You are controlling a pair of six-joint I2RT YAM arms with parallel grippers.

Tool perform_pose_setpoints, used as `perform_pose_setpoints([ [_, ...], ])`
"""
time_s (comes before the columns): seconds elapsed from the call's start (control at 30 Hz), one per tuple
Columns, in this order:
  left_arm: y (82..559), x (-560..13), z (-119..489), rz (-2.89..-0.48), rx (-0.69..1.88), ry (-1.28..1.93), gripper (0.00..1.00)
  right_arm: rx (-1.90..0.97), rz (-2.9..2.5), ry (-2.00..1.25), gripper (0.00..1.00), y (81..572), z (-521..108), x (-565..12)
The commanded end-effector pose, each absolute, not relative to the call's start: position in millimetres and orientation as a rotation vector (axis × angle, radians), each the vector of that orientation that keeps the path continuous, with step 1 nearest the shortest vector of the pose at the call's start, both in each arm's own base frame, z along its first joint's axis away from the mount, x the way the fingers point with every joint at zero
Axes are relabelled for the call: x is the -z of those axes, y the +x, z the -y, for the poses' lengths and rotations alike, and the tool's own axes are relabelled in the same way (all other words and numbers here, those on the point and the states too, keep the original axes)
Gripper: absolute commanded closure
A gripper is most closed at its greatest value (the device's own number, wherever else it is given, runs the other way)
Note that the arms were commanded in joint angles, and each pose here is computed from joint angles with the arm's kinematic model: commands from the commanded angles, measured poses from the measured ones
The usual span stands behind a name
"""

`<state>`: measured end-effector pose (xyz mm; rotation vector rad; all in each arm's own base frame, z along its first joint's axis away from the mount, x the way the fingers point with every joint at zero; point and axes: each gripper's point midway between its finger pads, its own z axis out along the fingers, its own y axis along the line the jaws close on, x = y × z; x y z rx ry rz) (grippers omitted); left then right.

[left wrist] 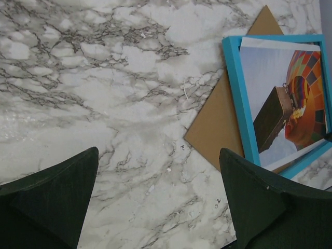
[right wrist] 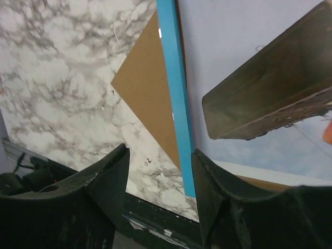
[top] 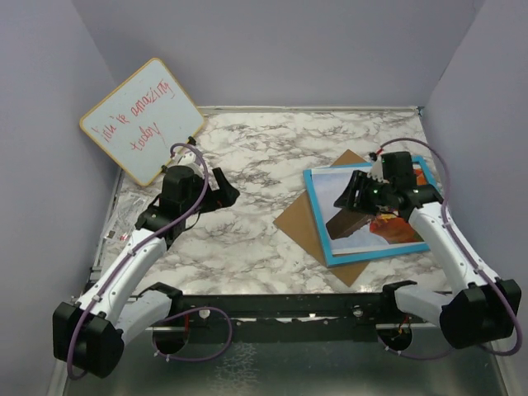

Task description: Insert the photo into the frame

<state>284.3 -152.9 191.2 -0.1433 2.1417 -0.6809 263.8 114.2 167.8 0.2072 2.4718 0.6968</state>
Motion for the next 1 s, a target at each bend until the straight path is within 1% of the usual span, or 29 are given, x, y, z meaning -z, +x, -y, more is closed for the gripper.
perform_pose_setpoints([
  [0.0, 280.0, -179.7, 166.0, -2.143, 0.789, -0.182, 0.01, -0.637, -2.543, 0.135, 0.41, 264.5, -141.7, -142.8],
  [0.07, 280.9, -171.8, 167.5, -2.143, 0.807, -0.214, 0.01, -0.546, -2.584, 0.136, 0.38, 268.9, -143.3, -127.8],
  [0.17, 282.4, -163.8, 171.7, -2.151, 0.839, -0.245, 0.01, -0.455, -2.627, 0.123, 0.38, 277.9, -143.9, -108.7],
  [0.4, 286.8, -152.1, 172.4, -2.175, 0.827, -0.268, 0.01, -0.413, -2.713, -0.042, 0.38, 288.2, -175.0, -75.7],
  [0.47, 288.0, -150.5, 170.5, -2.179, 0.81, -0.274, 0.01, -0.366, -2.726, -0.047, 0.38, 292.1, -179.2, -68.9],
  [0.73, 291.0, -142.1, 167.5, -2.207, 0.765, -0.265, 0.01, -0.192, -2.75, -0.051, 0.44, 300.1, -181.5, -47.3],
  [0.97, 288.8, -145.6, 162.4, -2.18, 0.747, -0.268, 0.01, -0.052, -2.744, -0.068, 0.45, 301.1, -175.6, -38.4],
])
